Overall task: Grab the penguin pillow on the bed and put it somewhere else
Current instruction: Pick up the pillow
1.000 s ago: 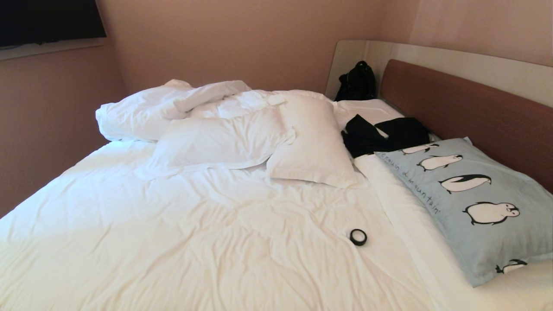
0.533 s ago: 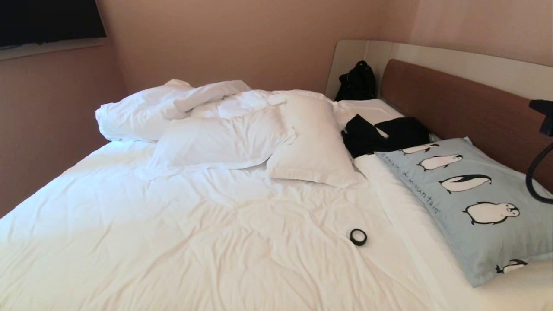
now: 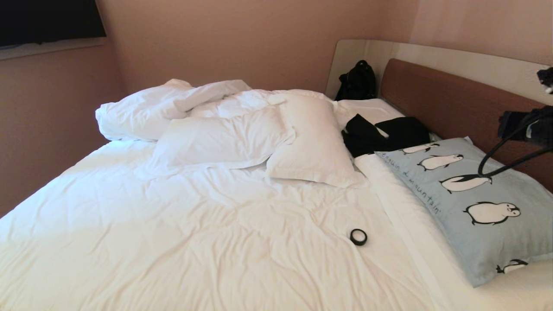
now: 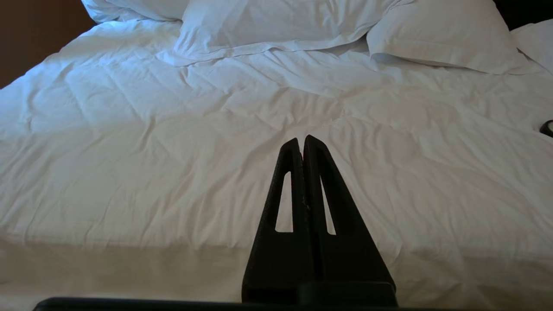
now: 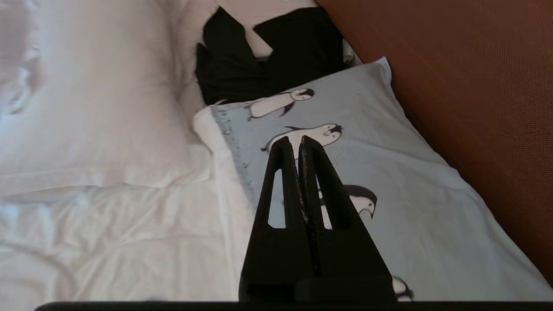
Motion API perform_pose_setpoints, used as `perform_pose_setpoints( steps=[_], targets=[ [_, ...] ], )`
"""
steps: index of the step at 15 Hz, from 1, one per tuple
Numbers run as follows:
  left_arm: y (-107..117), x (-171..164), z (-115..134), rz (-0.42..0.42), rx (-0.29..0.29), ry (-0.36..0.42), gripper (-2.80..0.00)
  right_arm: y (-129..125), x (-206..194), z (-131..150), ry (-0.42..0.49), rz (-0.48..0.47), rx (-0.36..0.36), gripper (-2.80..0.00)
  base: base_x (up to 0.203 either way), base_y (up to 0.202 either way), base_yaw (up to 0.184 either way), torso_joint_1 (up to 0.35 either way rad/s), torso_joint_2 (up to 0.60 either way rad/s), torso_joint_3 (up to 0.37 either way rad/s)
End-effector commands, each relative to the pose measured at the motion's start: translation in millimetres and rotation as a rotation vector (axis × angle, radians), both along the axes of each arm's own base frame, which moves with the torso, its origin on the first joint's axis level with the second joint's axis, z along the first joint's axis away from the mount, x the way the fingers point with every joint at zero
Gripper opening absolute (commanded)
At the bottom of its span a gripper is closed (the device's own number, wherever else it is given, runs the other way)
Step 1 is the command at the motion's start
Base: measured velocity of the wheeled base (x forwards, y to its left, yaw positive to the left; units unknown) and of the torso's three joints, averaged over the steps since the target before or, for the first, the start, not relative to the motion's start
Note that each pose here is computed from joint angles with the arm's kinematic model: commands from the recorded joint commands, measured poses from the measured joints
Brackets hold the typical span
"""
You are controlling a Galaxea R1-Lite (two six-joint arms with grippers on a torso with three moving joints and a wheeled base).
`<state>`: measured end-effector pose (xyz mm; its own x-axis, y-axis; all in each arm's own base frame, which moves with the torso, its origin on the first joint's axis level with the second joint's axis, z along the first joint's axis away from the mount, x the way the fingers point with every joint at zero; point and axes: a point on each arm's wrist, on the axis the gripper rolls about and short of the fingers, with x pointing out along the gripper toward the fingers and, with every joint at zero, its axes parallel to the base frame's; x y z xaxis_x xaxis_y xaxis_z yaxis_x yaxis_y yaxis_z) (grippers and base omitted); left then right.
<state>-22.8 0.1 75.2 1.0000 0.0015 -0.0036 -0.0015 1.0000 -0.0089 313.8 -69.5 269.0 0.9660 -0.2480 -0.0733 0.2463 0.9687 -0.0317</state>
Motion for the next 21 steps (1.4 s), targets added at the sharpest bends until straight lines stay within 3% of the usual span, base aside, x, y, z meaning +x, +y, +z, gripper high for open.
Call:
perform_pose_setpoints(
  steps=[1,9,13,18,19,21],
  targets=[
    [0,0,0,0.000,0.000,0.001,-2.80,-23,41,-25,-0.006,-0.070,-0.001,-2.80,0.000,0.000,0.000,0.000,0.00,0.000],
    [0,0,0,0.000,0.000,0.001,-2.80,-74,85,-65,0.084,-0.248,0.011,-2.80,0.000,0.000,0.000,0.000,0.00,0.000],
    [0,0,0,0.000,0.000,0.001,-2.80,-87,100,-88,0.125,-0.260,0.017,-2.80,0.000,0.000,0.000,0.000,0.00,0.000],
    [0,0,0,0.000,0.000,0.001,-2.80,-87,100,-92,0.136,-0.249,0.022,-2.80,0.000,0.000,0.000,0.000,0.00,0.000],
    [0,0,0,0.000,0.000,0.001,-2.80,-87,102,-94,0.142,-0.246,0.022,0.00,0.000,0.000,0.000,0.000,0.00,0.000],
    [0,0,0,0.000,0.000,0.001,-2.80,-88,104,-101,0.157,-0.245,0.021,0.00,0.000,0.000,0.000,0.000,0.00,0.000]
  ],
)
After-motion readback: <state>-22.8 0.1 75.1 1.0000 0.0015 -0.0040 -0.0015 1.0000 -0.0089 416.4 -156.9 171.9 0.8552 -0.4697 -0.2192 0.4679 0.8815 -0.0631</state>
